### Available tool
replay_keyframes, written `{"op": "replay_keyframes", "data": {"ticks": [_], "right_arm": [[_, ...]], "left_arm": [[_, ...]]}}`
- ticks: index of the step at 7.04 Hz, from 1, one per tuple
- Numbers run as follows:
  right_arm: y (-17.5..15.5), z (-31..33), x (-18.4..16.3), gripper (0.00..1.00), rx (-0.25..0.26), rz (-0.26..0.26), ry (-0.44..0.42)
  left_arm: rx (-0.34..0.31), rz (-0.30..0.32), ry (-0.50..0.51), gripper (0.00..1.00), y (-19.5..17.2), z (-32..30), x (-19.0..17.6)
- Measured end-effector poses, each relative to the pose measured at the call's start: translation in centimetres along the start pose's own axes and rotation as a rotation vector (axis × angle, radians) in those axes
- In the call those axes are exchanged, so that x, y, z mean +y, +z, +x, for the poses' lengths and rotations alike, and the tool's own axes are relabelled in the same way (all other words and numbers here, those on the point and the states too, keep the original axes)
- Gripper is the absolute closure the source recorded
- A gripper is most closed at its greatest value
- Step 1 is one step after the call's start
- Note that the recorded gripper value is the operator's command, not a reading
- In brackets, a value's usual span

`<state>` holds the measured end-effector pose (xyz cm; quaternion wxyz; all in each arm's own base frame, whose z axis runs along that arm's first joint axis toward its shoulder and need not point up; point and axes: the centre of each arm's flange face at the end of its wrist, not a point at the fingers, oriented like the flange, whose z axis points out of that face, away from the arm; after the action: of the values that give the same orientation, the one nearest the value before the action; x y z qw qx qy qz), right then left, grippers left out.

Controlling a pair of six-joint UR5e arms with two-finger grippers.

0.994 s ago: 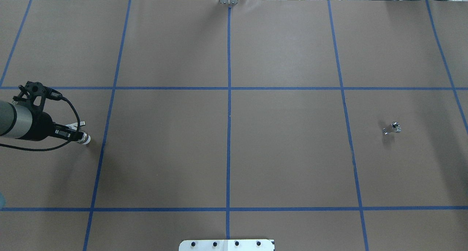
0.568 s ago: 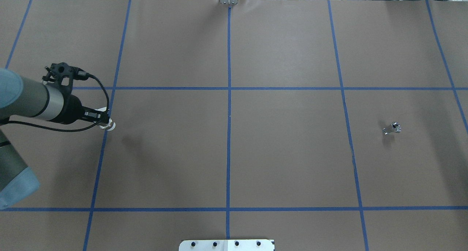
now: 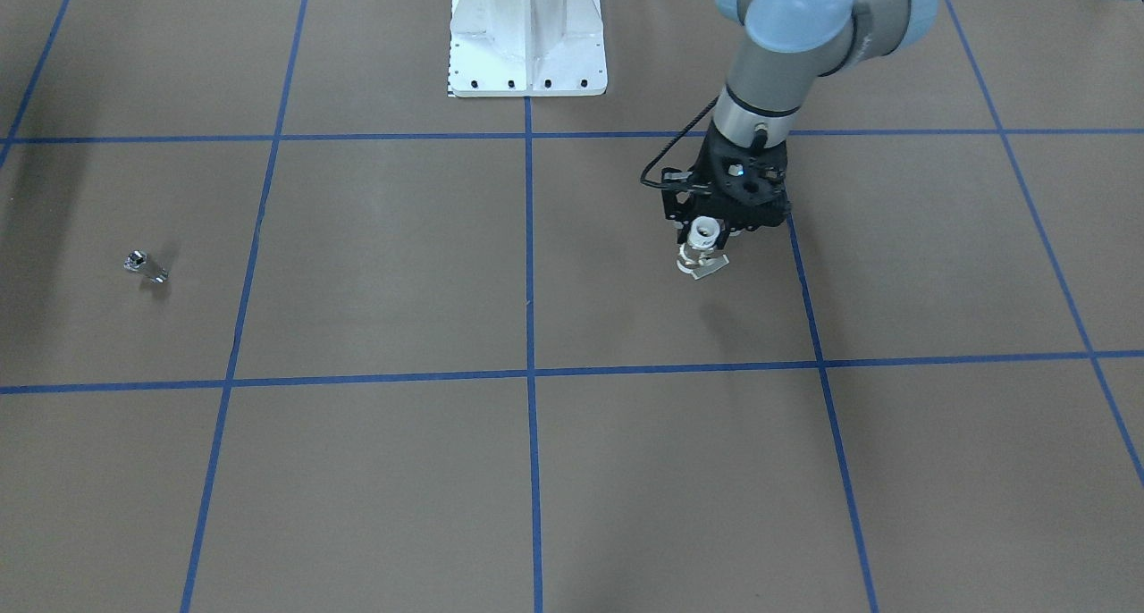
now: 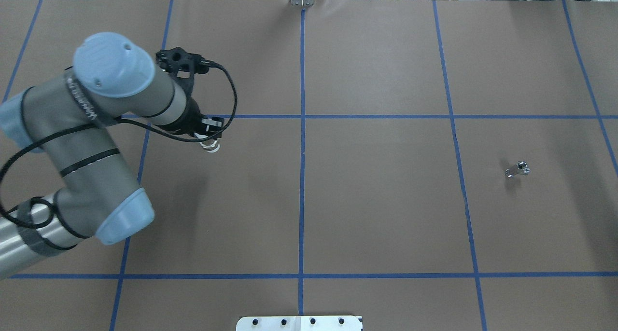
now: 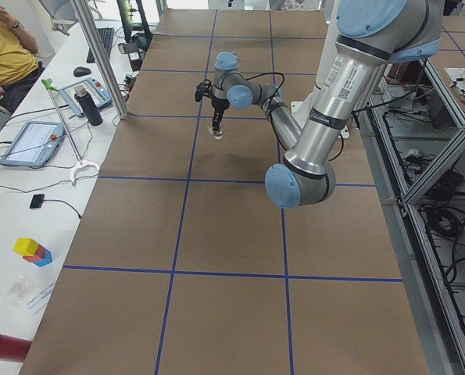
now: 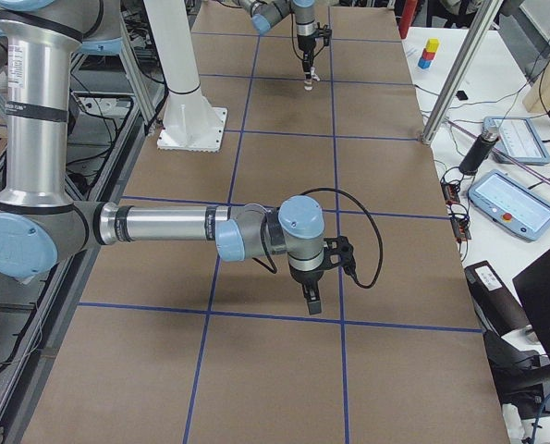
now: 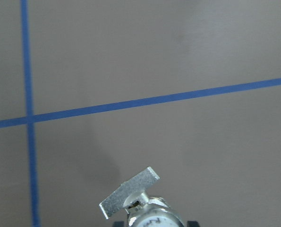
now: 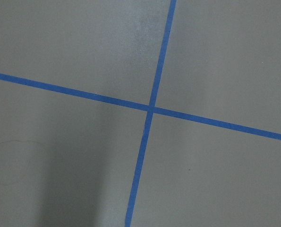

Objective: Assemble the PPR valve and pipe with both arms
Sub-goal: 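Carry the white fitting with the left gripper to the table centre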

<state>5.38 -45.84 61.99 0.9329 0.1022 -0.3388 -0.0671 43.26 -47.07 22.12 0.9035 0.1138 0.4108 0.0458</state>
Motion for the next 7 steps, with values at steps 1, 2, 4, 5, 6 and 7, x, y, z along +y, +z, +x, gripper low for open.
{"op": "replay_keyframes", "data": {"ticks": [1, 2, 4, 5, 6, 7], "right_arm": [[0.0, 0.0, 0.0, 0.0, 0.0, 0.0, 0.0], [0.0, 0.0, 0.0, 0.0, 0.0, 0.0, 0.0], [0.1, 0.1, 0.1, 0.0, 0.0, -0.002, 0.001], [0.1, 0.1, 0.0, 0.0, 0.0, -0.002, 0.002], [0.1, 0.1, 0.0, 0.0, 0.0, -0.002, 0.002], [0.1, 0.1, 0.0, 0.0, 0.0, -0.002, 0.002]], "left_arm": [[0.005, -0.008, -0.003, 1.0, 0.8, 4.5, -1.4], [0.008, -0.013, -0.004, 1.0, 1.5, 8.5, -2.7], [0.006, -0.03, -0.004, 1.0, 2.9, 13.6, -4.1], [0.006, -0.033, 0.002, 1.0, 3.8, 15.1, -4.4], [0.01, -0.03, 0.012, 1.0, 5.0, 16.3, -4.4], [0.009, -0.029, 0.017, 1.0, 6.3, 16.7, -4.4]]}}
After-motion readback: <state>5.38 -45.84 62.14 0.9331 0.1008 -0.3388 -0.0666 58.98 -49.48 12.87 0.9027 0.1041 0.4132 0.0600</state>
